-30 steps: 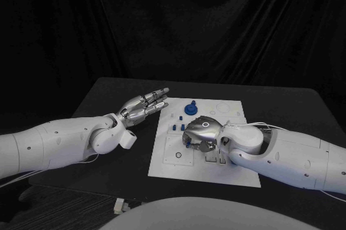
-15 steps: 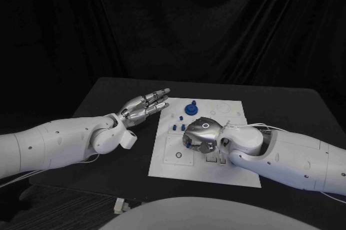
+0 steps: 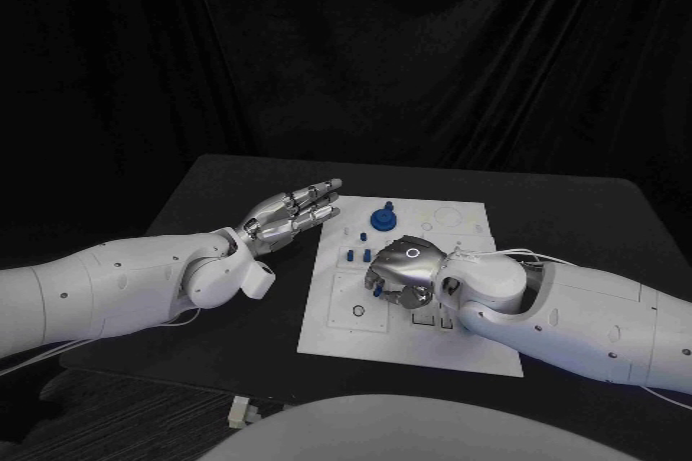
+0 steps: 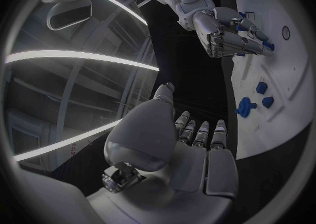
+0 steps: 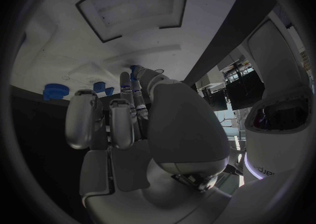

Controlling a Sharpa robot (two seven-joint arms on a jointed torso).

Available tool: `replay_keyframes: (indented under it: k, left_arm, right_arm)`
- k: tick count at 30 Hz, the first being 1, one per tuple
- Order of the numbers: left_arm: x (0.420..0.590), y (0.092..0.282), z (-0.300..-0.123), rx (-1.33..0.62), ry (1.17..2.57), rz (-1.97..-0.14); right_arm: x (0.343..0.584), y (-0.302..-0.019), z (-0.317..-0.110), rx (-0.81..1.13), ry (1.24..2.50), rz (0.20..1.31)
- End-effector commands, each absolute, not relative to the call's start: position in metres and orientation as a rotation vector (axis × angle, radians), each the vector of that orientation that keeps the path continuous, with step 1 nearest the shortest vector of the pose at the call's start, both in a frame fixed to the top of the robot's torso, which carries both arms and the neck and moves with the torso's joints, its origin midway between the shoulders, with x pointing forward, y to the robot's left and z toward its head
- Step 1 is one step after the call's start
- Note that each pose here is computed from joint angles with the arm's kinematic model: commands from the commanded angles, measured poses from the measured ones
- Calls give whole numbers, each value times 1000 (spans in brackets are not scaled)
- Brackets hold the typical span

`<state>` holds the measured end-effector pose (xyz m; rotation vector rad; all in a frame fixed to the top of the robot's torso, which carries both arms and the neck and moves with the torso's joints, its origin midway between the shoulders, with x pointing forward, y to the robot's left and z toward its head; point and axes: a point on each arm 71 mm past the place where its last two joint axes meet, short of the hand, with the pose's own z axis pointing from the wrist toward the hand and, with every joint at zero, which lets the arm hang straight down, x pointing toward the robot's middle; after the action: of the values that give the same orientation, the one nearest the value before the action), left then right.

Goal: Assemble the parts on the task board

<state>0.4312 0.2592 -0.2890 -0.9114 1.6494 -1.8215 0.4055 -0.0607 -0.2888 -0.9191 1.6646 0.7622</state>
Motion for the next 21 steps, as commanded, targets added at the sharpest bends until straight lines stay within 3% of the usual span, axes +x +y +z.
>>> replay_keyframes:
  k: [1,21]
  left_arm:
    - [431,258,-287,-906,1614,-1864]
    - [430,258,-291,-914,1626,-1863]
  right_arm:
    - [405,-61,-292,-920,1679,738]
    - [407,-65,-291,-905,1666,736]
